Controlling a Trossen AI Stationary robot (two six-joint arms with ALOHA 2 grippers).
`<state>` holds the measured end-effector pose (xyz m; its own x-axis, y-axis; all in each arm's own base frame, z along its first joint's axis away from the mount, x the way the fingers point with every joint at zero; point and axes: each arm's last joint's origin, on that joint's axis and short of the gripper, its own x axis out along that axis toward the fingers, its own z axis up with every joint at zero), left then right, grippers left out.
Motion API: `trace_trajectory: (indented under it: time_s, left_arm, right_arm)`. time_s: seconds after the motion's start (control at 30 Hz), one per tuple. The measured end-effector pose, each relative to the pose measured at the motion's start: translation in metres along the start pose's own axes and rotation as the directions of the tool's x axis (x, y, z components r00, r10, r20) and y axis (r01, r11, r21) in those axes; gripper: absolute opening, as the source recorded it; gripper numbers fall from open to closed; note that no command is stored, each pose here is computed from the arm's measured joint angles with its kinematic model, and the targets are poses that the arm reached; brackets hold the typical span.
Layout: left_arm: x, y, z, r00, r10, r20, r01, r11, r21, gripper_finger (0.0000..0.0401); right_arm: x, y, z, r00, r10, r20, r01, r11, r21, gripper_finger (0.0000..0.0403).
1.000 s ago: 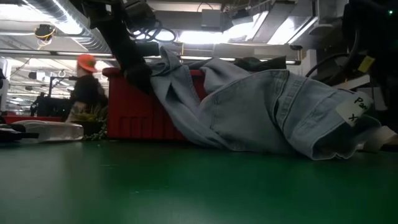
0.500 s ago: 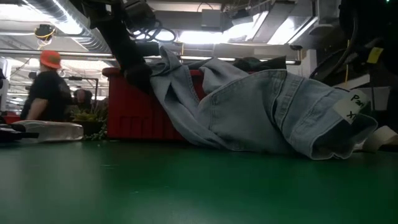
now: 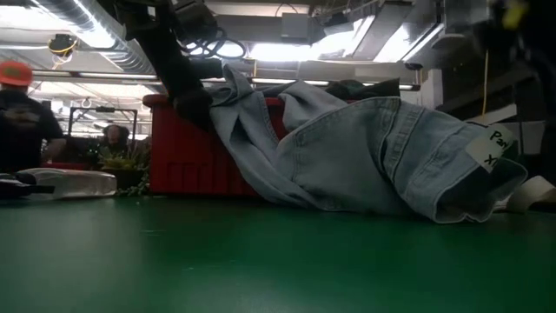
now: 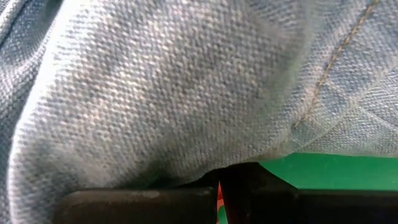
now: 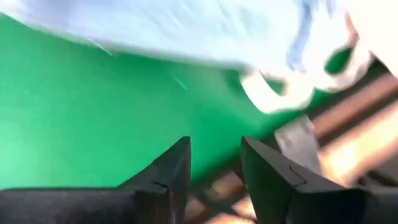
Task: Fold Laundry from Bin
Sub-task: Fold the blue pants
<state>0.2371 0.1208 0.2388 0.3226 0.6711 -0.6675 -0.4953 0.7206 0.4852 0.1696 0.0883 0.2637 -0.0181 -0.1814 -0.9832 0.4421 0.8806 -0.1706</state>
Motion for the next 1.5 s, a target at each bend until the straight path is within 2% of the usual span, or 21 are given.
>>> trace_trajectory:
  time_s: [0.1, 0.2, 0.3, 0.4, 0.63, 0.77, 1.03, 1.2, 1.5]
  left_arm:
    - [0.000, 0.000, 0.000, 1.000, 0.000, 0.000, 0.000, 1.000, 0.000, 0.0002]
    - [0.000, 0.000, 0.000, 1.000, 0.000, 0.000, 0.000, 1.000, 0.000, 0.0002]
    - [0.000, 0.000, 0.000, 1.000, 0.000, 0.000, 0.000, 1.000, -0.001, 0.0002]
    - [0.000, 0.000, 0.000, 1.000, 0.000, 0.000, 0.000, 1.000, -0.001, 0.0002]
    - [0.000, 0.000, 0.000, 1.000, 0.000, 0.000, 0.000, 1.000, -0.001, 0.0002]
    - [0.000, 0.000, 0.000, 1.000, 0.000, 0.000, 0.000, 1.000, 0.000, 0.0002]
    - [0.000, 0.000, 0.000, 1.000, 0.000, 0.000, 0.000, 1.000, -0.001, 0.0002]
    - [0.000, 0.000, 0.000, 1.000, 0.000, 0.000, 0.000, 1.000, -0.001, 0.0002]
    - [0.000, 0.000, 0.000, 1.000, 0.000, 0.000, 0.000, 1.000, -0.001, 0.0002]
  right_arm:
    - [-0.011, 0.022, 0.001, 0.972, 0.122, 0.202, -0.127, 0.992, 0.014, 0.0140]
    - [-0.013, 0.048, 0.001, 0.894, 0.234, 0.383, -0.247, 0.969, -0.015, 0.0140]
    - [-0.007, 0.073, 0.002, 0.841, 0.316, 0.439, -0.328, 0.943, -0.052, 0.0140]
    - [0.007, 0.098, 0.000, 0.841, 0.332, 0.427, -0.331, 0.940, -0.079, 0.0140]
    - [0.055, 0.137, 0.006, 0.884, 0.246, 0.398, -0.269, 0.963, 0.003, 0.0140]
    - [0.077, 0.147, 0.010, 0.876, 0.149, 0.458, -0.179, 0.984, 0.022, 0.0140]
    - [0.102, 0.152, 0.018, 0.842, 0.012, 0.539, -0.053, 0.997, 0.060, 0.0140]
    - [0.111, 0.153, 0.030, 0.808, -0.033, 0.588, -0.038, 0.994, 0.107, 0.0140]
    - [0.118, 0.143, 0.056, 0.807, -0.075, 0.586, -0.048, 0.980, 0.193, 0.0140]
